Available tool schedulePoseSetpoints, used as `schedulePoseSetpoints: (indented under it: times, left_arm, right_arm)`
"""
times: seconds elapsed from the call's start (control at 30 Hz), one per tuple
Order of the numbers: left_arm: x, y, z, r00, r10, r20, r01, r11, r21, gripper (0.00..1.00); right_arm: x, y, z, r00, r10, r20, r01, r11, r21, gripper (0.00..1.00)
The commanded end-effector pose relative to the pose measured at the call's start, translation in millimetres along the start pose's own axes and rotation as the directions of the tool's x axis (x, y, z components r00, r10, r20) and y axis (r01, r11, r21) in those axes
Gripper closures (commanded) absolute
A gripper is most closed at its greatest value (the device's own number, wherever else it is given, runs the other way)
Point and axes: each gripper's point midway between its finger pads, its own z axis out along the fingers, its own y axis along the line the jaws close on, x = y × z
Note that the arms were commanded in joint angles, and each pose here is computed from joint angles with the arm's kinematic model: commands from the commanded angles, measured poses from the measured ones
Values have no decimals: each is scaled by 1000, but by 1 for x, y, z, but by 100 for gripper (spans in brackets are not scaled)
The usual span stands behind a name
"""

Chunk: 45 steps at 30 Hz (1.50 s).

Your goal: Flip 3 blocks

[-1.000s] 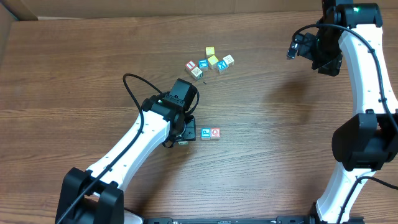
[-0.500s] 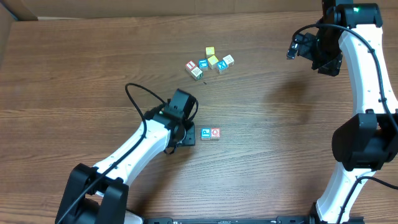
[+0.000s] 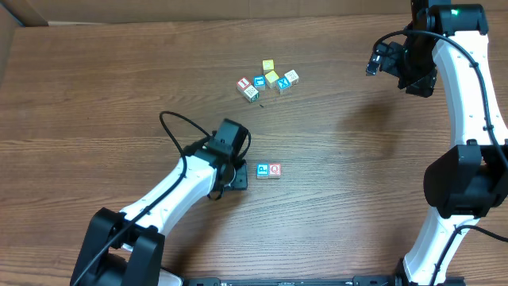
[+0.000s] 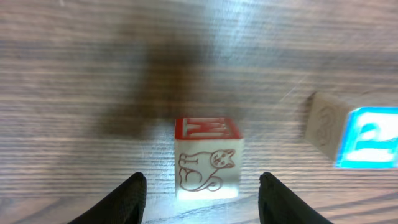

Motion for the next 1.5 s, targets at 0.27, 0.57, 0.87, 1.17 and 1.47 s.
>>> schedulePoseSetpoints:
  times: [0.27, 0.57, 0.87, 1.17, 1.47]
  left_arm:
    - [-35, -2, -55, 999, -24, 40, 26, 999, -45, 96]
    - [10, 33, -25, 994, -94, -57, 82, 980, -184, 96]
    - [18, 29, 5, 995, -95, -33, 91, 988, -121, 96]
    - [0, 15, 6, 995, -95, 32, 97, 994, -53, 96]
    - [-7, 0, 6, 995, -94, 43, 93, 995, 26, 96]
  right_arm:
    - [-4, 4, -16, 999, -8, 44, 9, 1000, -20, 0]
    - [-4, 4, -16, 999, -8, 44, 9, 1000, -20, 0]
    - [-4, 4, -16, 999, -8, 44, 9, 1000, -20, 0]
    - [-4, 4, -16, 999, -8, 44, 9, 1000, -19, 0]
    - [-4, 4, -16, 999, -8, 44, 9, 1000, -19, 0]
